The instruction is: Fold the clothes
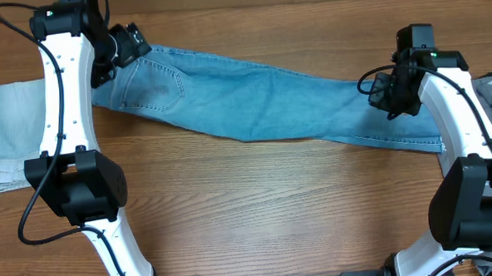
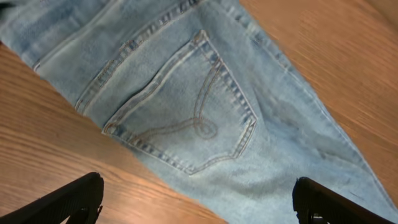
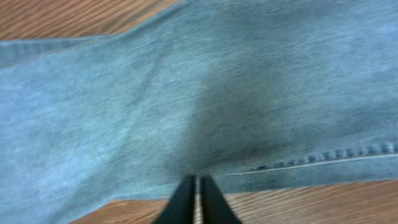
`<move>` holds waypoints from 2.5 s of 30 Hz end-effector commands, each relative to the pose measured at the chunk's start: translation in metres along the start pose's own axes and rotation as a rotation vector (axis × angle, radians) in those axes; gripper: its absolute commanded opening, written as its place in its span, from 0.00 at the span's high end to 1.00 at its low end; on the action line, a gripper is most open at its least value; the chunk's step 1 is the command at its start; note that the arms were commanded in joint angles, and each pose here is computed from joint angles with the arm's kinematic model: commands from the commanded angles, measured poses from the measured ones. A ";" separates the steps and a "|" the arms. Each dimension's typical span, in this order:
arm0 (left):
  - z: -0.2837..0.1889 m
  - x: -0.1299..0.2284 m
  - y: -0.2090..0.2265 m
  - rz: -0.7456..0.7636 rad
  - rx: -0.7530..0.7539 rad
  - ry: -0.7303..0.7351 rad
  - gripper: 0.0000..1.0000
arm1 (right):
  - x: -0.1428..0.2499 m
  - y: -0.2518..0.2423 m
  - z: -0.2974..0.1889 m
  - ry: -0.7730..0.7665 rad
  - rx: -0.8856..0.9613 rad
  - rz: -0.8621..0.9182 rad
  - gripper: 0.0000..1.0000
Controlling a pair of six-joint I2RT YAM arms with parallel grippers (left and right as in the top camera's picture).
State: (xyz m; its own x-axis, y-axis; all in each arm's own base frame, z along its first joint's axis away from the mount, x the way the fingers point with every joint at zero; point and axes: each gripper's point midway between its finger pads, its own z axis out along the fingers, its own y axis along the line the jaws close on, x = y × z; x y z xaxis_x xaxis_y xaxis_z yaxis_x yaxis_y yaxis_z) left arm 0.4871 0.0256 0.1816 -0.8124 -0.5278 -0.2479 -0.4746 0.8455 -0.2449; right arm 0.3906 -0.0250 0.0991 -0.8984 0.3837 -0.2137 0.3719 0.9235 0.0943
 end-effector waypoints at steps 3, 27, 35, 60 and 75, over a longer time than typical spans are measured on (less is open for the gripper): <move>0.002 0.005 -0.030 0.068 0.064 -0.007 0.95 | 0.007 0.013 0.007 0.015 -0.086 -0.024 0.96; 0.165 0.009 0.082 0.082 -0.365 0.154 0.44 | 0.037 -0.004 0.079 -0.038 -0.072 -0.049 0.96; 0.142 -0.001 0.064 0.081 -0.254 0.140 0.32 | 0.036 -0.023 0.085 -0.073 0.027 -0.045 0.96; 0.113 -0.067 0.023 -0.211 -0.189 -0.193 0.26 | 0.025 -0.002 0.083 -0.105 -0.133 -0.176 0.96; 0.122 -0.098 0.061 -0.215 -0.277 -0.296 0.96 | 0.025 -0.003 0.083 -0.109 -0.122 -0.184 0.96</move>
State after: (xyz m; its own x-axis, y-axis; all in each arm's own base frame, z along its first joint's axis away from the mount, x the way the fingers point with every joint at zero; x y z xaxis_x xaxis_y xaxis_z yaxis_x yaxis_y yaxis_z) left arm 0.5792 0.0927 0.0657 -0.6002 -0.6786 -0.4235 -0.7060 0.6982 -0.1183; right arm 0.3878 -0.0137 0.0126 -0.9176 0.2142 -0.3350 0.1624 0.9709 0.1760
